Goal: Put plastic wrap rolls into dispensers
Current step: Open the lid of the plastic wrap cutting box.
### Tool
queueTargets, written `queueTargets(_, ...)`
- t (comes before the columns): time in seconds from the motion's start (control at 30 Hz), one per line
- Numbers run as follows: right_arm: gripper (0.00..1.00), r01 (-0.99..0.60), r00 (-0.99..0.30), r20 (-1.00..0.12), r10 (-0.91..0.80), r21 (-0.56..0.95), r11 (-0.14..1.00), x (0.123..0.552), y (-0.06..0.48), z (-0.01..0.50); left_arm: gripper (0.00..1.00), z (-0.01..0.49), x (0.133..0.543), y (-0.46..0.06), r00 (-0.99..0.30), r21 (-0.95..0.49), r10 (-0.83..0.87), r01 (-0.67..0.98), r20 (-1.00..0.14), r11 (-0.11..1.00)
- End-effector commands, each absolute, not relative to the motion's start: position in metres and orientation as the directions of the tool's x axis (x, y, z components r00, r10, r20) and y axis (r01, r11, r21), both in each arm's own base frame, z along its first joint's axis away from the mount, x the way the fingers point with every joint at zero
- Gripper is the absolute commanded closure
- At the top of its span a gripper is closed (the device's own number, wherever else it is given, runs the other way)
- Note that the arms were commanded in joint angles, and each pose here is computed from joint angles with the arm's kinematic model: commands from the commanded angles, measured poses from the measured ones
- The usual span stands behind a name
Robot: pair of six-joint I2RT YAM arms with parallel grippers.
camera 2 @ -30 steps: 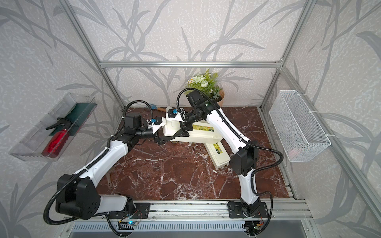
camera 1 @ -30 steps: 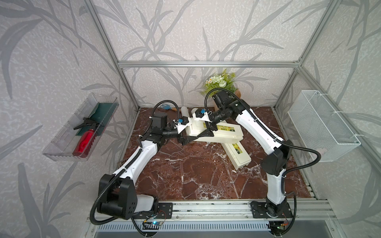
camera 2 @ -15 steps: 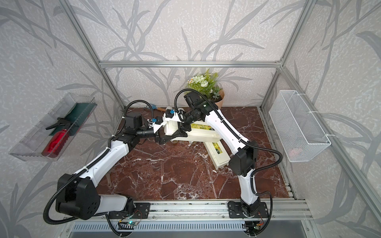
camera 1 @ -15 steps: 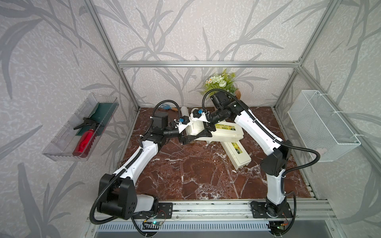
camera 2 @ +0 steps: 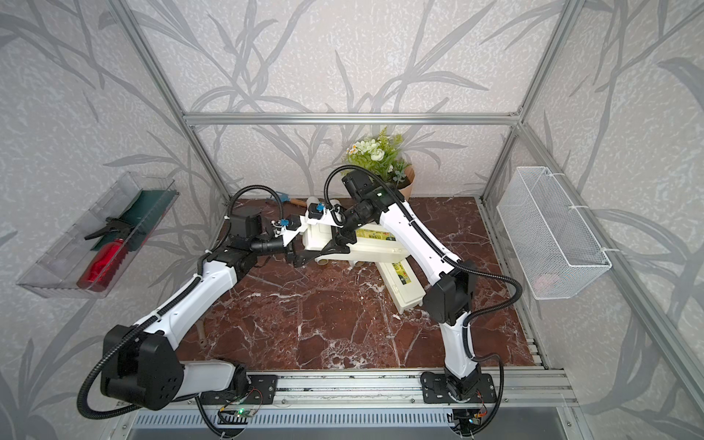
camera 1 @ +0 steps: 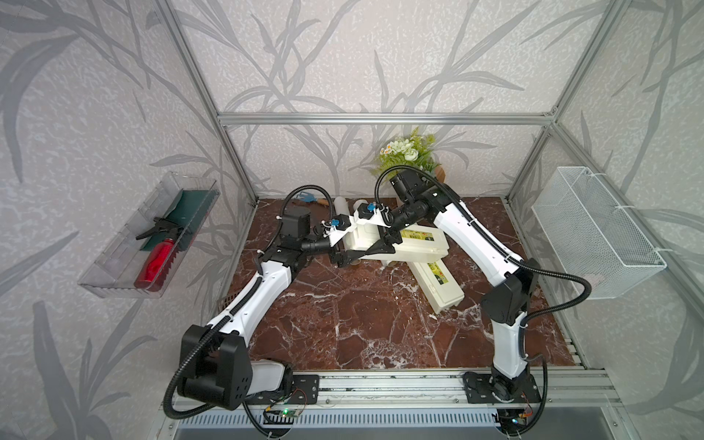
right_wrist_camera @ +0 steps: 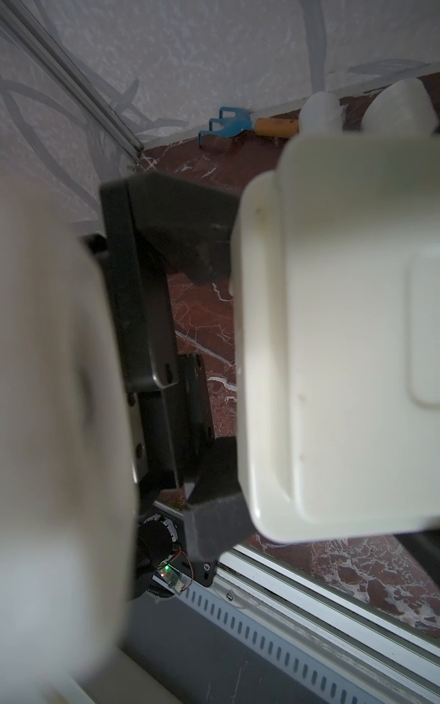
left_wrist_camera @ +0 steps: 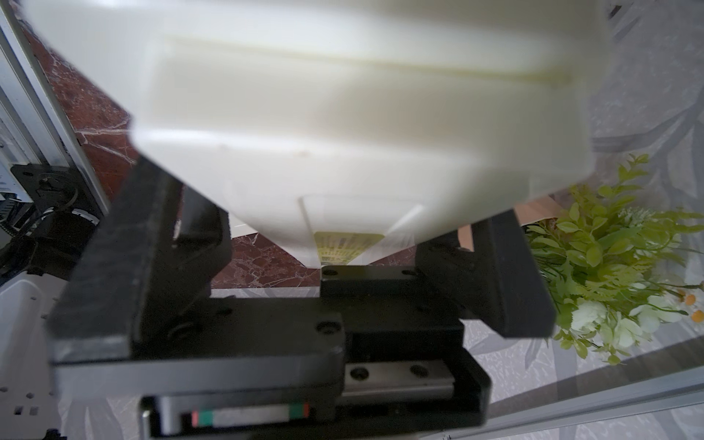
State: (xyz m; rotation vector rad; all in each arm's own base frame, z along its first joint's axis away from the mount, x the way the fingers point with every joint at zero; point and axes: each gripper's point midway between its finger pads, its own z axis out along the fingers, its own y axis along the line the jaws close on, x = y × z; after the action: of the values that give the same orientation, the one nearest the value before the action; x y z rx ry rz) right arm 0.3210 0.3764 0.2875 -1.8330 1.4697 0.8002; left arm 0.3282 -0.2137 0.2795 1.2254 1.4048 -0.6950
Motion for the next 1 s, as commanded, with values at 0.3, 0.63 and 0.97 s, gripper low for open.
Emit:
queueTargets(0.3,0.58,-0.988,0.085,-0.879,-0.469,-0.011,-0.157,0.322,0.356,0.329,1.00,0.281,0.320,-0.201,0.214,0.329,0.362,0.897,-0.907,0.295)
queueTargets(0.63,0.73,-0.983,0.173,-0.884,-0.435,-0.129,-0.129,0.327,0.351,0.362,1.00,0.255,0.336,-0.179,0.080,0.220,0.344,0.894,-0.936,0.391)
queueTargets(0.97,0.79,-0.980,0.105,-0.867,-0.486,-0.174,0.099,0.392,0.349,0.348,1.00,0.263,0.332,-0.180,0.108,0.225,0.285,0.881,-0.952,0.415)
